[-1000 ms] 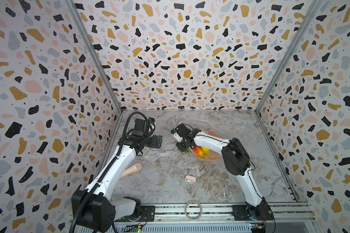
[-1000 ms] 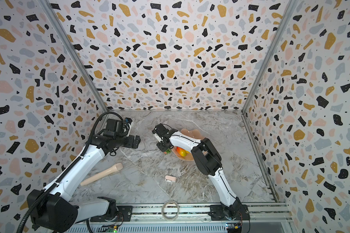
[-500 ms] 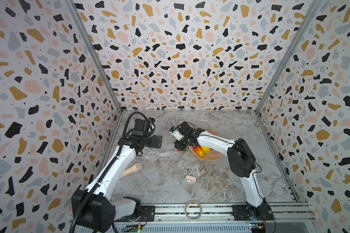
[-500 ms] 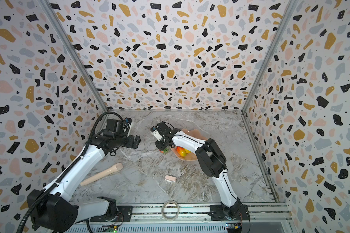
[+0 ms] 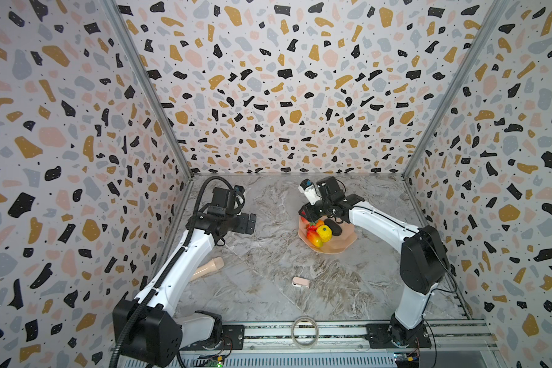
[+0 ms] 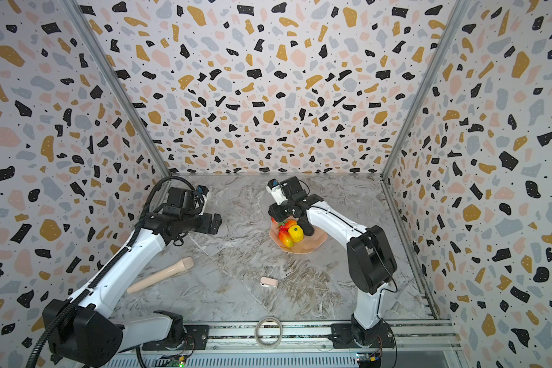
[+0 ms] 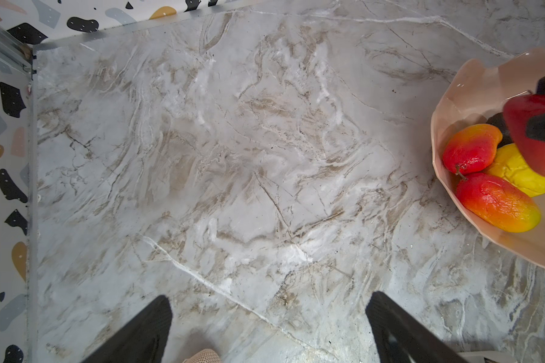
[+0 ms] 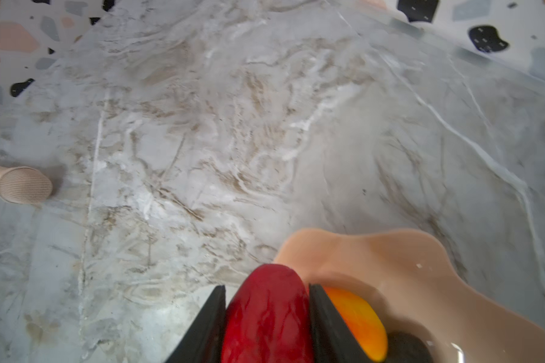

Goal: Arrange fruit in a fruit bowl
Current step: Place the fruit in the fruit bowl.

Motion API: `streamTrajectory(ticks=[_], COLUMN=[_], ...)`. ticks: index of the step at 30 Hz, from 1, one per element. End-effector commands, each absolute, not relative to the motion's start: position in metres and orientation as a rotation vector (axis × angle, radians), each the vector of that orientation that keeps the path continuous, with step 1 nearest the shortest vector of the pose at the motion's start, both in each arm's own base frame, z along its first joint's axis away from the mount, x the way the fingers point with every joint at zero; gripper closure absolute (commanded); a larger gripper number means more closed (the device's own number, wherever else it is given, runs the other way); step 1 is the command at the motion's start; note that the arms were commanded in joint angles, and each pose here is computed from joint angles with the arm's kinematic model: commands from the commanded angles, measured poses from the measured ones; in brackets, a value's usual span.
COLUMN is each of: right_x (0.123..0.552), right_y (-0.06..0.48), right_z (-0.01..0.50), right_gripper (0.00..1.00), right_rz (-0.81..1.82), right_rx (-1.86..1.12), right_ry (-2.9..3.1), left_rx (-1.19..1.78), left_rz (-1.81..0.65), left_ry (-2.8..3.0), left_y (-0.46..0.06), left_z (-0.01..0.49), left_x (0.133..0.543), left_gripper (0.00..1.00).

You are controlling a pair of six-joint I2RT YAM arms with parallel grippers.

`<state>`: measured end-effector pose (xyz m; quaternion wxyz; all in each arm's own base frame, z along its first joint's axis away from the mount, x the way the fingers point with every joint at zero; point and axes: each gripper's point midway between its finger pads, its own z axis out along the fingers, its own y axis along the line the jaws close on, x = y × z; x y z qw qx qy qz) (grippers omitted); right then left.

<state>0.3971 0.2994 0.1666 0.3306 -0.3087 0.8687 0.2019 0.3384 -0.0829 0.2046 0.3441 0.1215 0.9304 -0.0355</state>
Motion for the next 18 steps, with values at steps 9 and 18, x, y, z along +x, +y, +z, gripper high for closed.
streamTrajectory(ticks=[9, 18], right_x=[0.366, 0.336], right_y=[0.213, 0.191], right_z=[0.162, 0.146], right_gripper=[0.94, 0.94], right_rz=[0.342, 0.325], right_rx=[-0.580, -0.526], right_ry=[2.383, 2.442], left_rx=[0.330, 0.339], left_rz=[-0.108, -0.125], left_ry=[2.405, 2.403], left_y=[-0.087, -0.092], left_z=[0.203, 0.202], left_x=[0.340, 0.342], left_gripper=[0.00, 0.01])
